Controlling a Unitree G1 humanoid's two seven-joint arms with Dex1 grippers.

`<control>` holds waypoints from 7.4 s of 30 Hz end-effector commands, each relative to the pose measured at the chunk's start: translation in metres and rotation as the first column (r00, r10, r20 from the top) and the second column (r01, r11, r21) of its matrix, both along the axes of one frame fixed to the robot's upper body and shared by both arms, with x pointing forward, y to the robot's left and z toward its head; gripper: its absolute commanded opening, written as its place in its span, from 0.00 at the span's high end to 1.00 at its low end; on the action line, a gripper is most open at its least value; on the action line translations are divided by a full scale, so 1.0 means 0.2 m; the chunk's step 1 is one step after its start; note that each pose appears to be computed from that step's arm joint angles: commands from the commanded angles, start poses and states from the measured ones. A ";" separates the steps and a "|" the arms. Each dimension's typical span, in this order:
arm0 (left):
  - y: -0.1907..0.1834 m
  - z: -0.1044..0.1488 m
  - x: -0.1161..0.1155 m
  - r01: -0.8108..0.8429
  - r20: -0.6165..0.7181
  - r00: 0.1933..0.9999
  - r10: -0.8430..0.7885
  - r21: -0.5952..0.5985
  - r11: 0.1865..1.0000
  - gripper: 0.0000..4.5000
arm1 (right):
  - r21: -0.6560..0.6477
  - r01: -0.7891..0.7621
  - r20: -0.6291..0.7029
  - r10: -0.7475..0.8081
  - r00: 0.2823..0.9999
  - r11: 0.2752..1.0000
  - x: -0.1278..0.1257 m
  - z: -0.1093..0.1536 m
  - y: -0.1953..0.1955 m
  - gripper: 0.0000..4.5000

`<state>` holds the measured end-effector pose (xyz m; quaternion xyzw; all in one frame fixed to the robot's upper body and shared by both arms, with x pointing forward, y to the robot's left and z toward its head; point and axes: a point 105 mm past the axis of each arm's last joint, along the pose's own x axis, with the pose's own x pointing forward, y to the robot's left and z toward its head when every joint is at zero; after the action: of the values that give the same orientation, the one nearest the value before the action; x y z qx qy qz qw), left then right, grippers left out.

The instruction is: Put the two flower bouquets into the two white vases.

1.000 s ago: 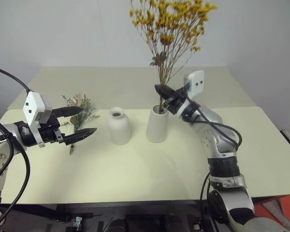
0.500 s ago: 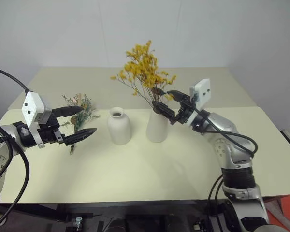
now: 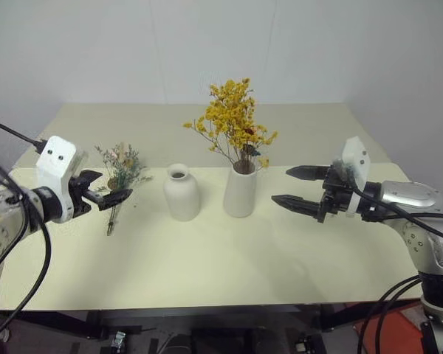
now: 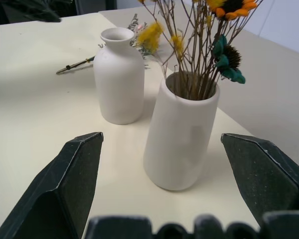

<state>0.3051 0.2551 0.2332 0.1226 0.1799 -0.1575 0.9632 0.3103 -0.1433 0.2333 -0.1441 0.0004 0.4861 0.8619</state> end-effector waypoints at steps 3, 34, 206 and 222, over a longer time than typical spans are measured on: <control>0.05 -0.05 0.07 -0.200 -0.205 0.960 0.193 -0.015 0.980 0.00 | 0.013 -0.037 0.060 0.036 0.998 0.999 -0.01 0.08 0.02 0.01; 0.27 -0.27 0.25 -0.525 -0.507 0.700 0.503 0.114 0.844 0.00 | -0.043 -0.351 0.099 0.353 0.930 0.935 -0.09 0.40 0.56 0.01; -0.17 0.08 -0.19 0.539 0.282 0.808 -0.517 -0.003 0.842 0.01 | -0.061 0.011 -0.077 -0.016 0.997 0.998 -0.21 0.13 0.04 0.00; -0.17 0.07 -0.21 0.527 0.301 0.813 -0.498 -0.016 0.850 0.01 | -0.096 0.090 -0.109 -0.101 0.989 0.991 -0.17 0.03 -0.06 0.00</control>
<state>0.2676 0.2212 0.2355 0.1272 0.0162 -0.4041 0.9057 0.2776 -0.1536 0.2291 -0.1397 0.1000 0.4564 0.8730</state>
